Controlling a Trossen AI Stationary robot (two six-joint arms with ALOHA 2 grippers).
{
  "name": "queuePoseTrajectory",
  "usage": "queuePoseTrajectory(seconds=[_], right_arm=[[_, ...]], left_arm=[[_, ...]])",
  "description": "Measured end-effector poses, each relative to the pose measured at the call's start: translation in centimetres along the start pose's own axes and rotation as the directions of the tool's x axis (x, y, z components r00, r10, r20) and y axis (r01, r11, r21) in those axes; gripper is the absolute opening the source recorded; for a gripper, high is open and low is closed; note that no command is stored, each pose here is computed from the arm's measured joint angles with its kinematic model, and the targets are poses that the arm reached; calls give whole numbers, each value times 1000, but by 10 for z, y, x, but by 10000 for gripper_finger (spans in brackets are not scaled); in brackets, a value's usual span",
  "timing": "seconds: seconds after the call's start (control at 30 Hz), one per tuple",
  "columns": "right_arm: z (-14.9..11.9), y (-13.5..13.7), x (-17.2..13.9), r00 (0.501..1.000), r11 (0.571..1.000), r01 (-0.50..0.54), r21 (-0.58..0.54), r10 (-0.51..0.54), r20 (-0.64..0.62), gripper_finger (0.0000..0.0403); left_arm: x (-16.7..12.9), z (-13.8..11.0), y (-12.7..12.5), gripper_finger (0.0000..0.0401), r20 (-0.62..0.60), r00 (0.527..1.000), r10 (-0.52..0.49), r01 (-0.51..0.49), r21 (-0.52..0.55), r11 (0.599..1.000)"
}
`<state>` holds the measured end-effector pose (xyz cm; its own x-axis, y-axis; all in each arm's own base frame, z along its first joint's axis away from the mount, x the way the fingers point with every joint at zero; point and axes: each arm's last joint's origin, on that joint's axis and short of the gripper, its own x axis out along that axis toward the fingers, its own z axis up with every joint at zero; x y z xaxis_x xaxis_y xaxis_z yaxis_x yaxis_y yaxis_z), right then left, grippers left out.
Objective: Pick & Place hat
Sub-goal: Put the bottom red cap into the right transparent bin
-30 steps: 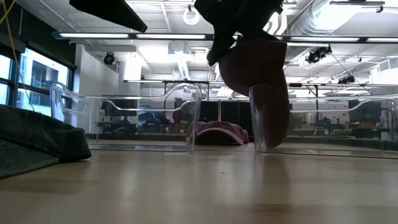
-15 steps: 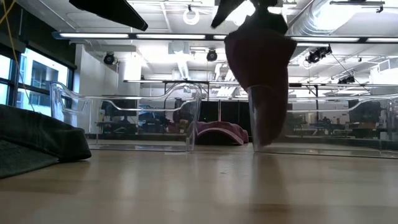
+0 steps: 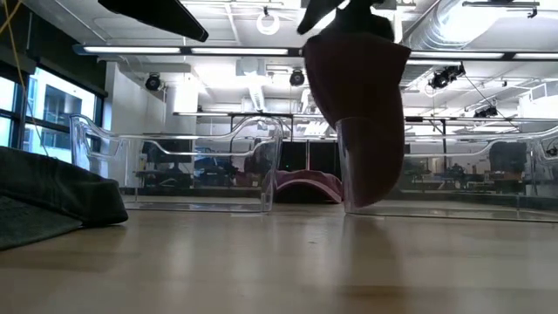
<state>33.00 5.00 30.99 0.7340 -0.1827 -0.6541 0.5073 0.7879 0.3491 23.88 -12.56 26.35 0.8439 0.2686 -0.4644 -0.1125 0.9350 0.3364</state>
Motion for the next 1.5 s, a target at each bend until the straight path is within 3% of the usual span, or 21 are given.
queuePoseTrajectory(seconds=[0.2, 0.33, 0.43, 0.7, 0.87, 1.23, 1.4, 1.5], right_arm=[[5, 0, 21, 999, 999, -38, -34, 38, 9, 66], [1, -3, 35, 999, 997, -22, -68, 20, -32, 57], [1, -4, 38, 999, 996, -34, -86, 31, -41, 83], [10, -2, 22, 996, 990, -86, -110, 86, 0, 207], [15, -2, 6, 992, 988, -121, -99, 123, 16, 230], [12, -4, 8, 993, 988, -117, -102, 115, -29, 170], [12, -3, 7, 991, 981, -131, -145, 129, -25, 155], [12, -1, 7, 988, 976, -155, -150, 152, -32, 156]], left_arm=[[0, 0, 0, 110, -2, 1000, -14, 14, 0, 1000], [0, 0, -1, 110, -2, 1000, -19, 19, 0, 1000], [0, 0, -1, 110, -4, 999, -33, 33, 0, 999], [0, 0, -1, 110, -5, 999, -47, 47, 0, 999], [0, 0, -1, 110, -6, 999, -52, 52, -1, 999], [1, 0, 0, 110, -5, 999, -47, 47, -6, 999], [30, -1, 0, 110, -24, 996, -84, 83, -51, 995], [44, 3, 1, 110, 16, 999, -42, 43, -72, 996]])
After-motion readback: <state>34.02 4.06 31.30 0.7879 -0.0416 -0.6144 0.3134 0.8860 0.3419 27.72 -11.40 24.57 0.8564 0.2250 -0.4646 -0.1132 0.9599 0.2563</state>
